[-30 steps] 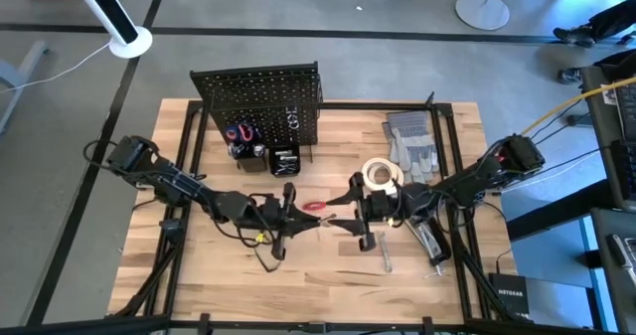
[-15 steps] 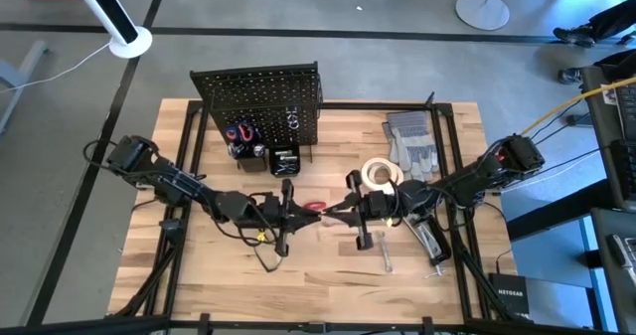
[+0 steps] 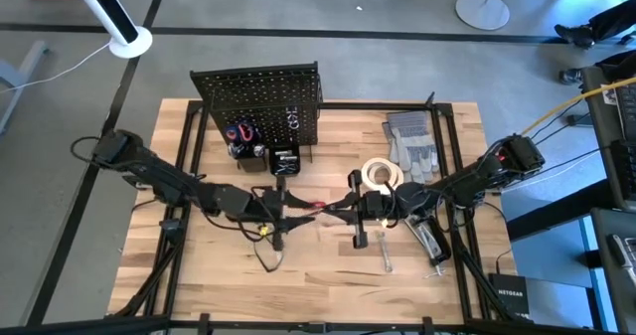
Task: Hang tools onto peg board
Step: Put the fork tube into the left pegboard organizer bin
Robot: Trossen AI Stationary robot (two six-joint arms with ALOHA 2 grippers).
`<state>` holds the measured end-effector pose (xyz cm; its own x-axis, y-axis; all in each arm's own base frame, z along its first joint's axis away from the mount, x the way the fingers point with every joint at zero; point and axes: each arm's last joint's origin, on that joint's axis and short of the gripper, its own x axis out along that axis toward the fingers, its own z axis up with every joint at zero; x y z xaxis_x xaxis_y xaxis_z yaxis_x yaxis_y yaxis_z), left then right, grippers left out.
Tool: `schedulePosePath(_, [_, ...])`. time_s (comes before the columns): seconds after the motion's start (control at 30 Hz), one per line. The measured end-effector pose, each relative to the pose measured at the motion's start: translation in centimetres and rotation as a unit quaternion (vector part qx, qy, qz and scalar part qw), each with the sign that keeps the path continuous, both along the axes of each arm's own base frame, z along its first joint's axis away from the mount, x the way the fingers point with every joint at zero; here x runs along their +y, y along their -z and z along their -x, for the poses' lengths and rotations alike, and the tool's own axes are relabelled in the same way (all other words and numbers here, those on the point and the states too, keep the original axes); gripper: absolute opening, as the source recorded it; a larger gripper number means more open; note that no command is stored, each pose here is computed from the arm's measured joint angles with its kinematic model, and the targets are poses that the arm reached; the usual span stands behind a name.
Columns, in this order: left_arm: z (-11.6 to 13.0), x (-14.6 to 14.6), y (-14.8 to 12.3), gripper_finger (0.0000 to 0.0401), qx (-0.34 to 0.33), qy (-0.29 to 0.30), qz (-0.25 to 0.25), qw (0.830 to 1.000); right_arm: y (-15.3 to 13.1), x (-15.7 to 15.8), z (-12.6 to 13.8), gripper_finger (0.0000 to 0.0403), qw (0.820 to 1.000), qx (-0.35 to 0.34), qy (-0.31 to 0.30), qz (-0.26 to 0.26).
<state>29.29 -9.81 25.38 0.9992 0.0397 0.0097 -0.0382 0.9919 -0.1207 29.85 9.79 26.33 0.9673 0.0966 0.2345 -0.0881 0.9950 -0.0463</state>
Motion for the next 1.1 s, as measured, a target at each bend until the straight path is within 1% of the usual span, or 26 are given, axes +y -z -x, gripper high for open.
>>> schedulePosePath(0.07, [0.8,0.3,-0.7,0.0151,0.018,0.000,-0.001,1.000,0.2,-0.2,-0.2,0.0006,1.000,0.016,0.004,-0.005])
schedulePosePath(0.17, [1.4,0.8,-1.6,0.0158,0.014,-0.005,0.011,1.000,0.4,-0.8,-0.9,0.0005,0.998,0.062,0.010,-0.016])
schedulePosePath(0.23, [1.2,1.2,-1.5,0.0157,0.014,-0.011,0.023,1.000,0.2,-1.1,-1.5,0.0004,0.996,0.088,0.017,-0.016])
schedulePosePath(0.37, [0.5,1.6,-0.6,0.0152,0.053,-0.009,0.016,0.998,-0.4,-1.2,-2.5,0.0005,0.993,0.119,0.017,-0.013])
schedulePosePath(0.43, [0.3,1.7,-0.8,0.0151,0.051,-0.011,0.016,0.998,-0.6,-1.4,-2.8,0.0004,0.991,0.131,0.018,-0.010])
schedulePosePath(0.63, [0.1,2.1,-1.1,0.0150,0.048,-0.014,0.013,0.999,-0.8,-1.7,-3.0,0.0004,0.990,0.139,0.008,-0.019])
schedulePosePath(0.83, [0.0,2.5,-1.2,0.0150,0.046,-0.002,0.016,0.999,-0.6,-2.0,-3.1,0.0005,0.989,0.143,0.004,-0.034])
schedulePosePath(1.1, [-0.1,2.7,-1.0,0.0150,0.055,0.006,0.016,0.998,-0.7,-2.0,-3.1,0.0005,0.990,0.138,0.004,-0.036])
